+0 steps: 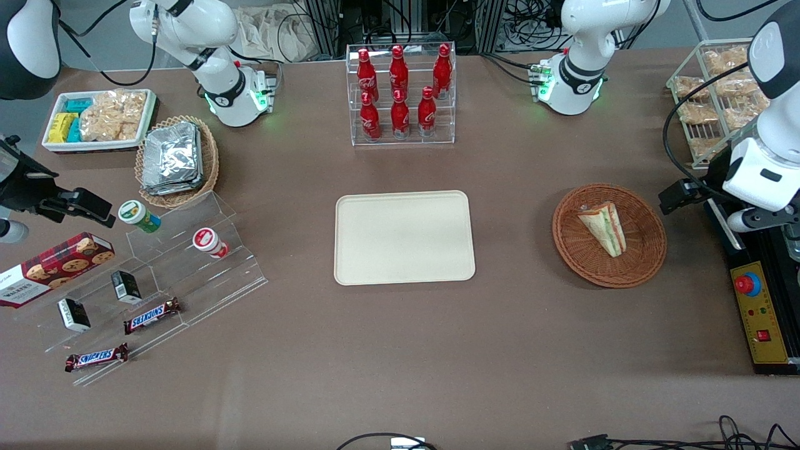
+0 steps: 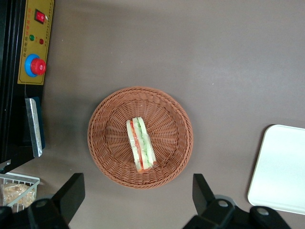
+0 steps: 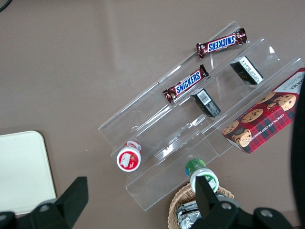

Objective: Place sandwich from basket to tray
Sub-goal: 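Move the left gripper toward the wrapped sandwich in the wicker basket, then lower the open left gripper over the upright wrapped sandwich, then close the left gripper on the sandwich's wrapped edge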

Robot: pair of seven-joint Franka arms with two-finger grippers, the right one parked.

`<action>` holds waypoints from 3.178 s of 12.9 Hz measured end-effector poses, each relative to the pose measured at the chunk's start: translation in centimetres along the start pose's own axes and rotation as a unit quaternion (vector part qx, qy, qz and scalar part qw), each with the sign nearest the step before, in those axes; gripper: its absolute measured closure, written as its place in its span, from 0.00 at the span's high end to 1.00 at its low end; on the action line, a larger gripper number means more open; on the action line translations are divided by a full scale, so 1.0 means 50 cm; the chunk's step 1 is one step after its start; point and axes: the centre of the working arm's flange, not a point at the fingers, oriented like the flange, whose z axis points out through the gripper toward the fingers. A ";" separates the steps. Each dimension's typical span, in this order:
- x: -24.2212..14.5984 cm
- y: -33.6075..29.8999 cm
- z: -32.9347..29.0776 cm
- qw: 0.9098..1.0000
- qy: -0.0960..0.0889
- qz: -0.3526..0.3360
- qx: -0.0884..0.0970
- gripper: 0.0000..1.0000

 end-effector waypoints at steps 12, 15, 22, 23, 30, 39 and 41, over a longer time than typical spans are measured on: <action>-0.087 -0.047 0.361 1.000 -0.011 -0.018 0.007 1.00; -0.116 -0.066 0.425 0.999 -0.025 -0.024 0.008 1.00; -0.167 -0.056 0.546 0.999 -0.034 -0.015 0.003 1.00; -0.165 -0.052 0.556 0.999 -0.033 -0.013 0.000 1.00; -0.158 -0.039 0.650 0.999 -0.049 -0.009 -0.014 0.99; -0.153 -0.036 0.661 0.999 -0.049 -0.007 -0.017 0.31; -0.142 -0.035 0.644 0.999 -0.048 -0.007 -0.016 0.19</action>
